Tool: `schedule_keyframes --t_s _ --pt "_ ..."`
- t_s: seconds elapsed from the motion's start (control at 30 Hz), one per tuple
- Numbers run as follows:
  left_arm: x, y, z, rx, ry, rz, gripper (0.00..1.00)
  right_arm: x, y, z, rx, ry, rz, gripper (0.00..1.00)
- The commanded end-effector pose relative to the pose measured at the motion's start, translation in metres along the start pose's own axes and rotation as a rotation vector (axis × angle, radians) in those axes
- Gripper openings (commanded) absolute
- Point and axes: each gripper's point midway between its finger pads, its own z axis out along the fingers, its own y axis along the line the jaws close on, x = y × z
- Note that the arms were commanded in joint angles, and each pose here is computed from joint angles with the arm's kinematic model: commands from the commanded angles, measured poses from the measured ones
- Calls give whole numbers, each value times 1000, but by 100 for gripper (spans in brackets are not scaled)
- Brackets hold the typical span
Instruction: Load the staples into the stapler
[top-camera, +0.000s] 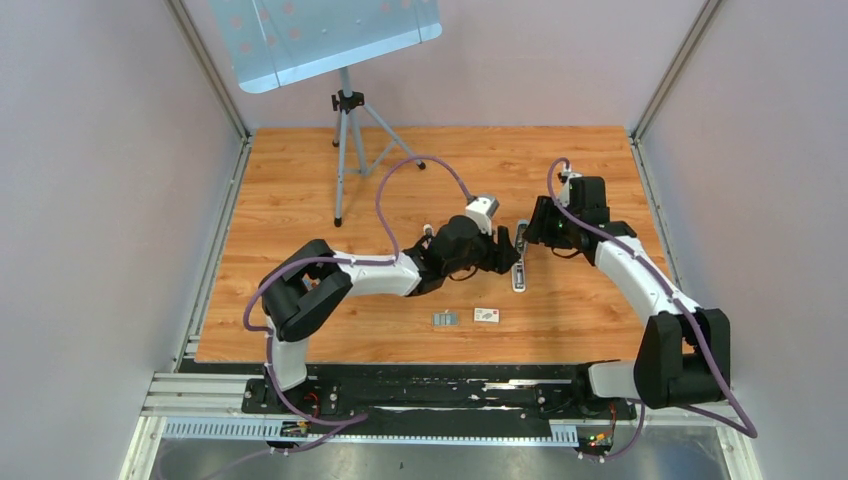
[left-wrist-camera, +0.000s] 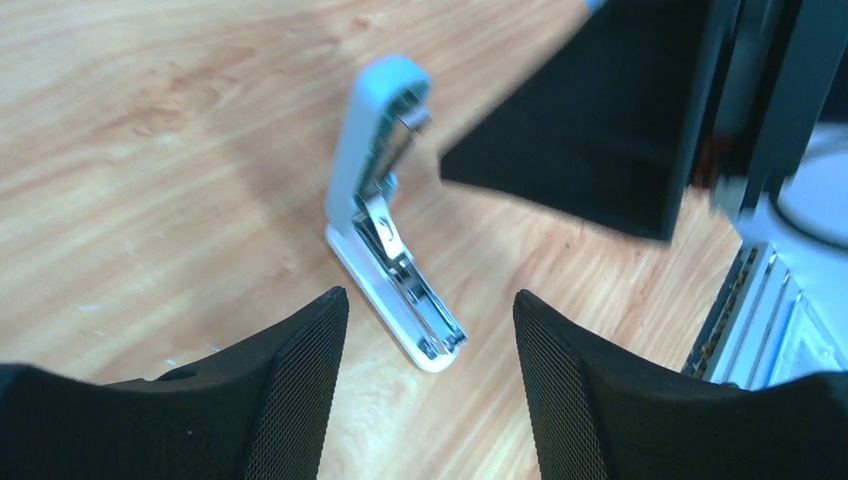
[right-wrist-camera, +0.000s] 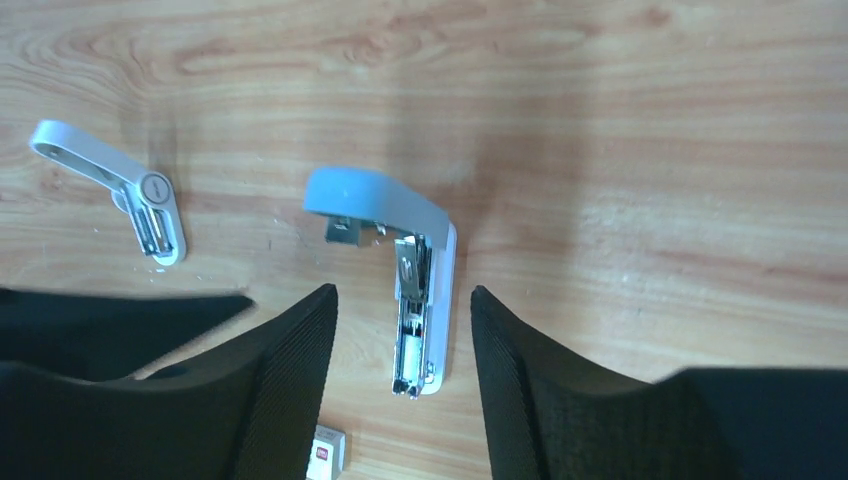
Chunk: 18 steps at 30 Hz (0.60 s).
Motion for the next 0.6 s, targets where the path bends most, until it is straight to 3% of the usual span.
schedule_keyframes --t_s 0.0,0.17,0.37,0.57 --pt "19 -12 0 -60 -34 87 66 -35 10 -16 -57 -64 -1 59" --pt "45 -19 13 -136 -1 169 72 -54 13 -11 -100 -60 1 68" --pt "68 -7 27 -221 50 228 76 -63 12 -9 -98 -52 1 71" --pt "86 1 39 -241 88 249 66 -63 11 -6 -98 -41 -12 69"
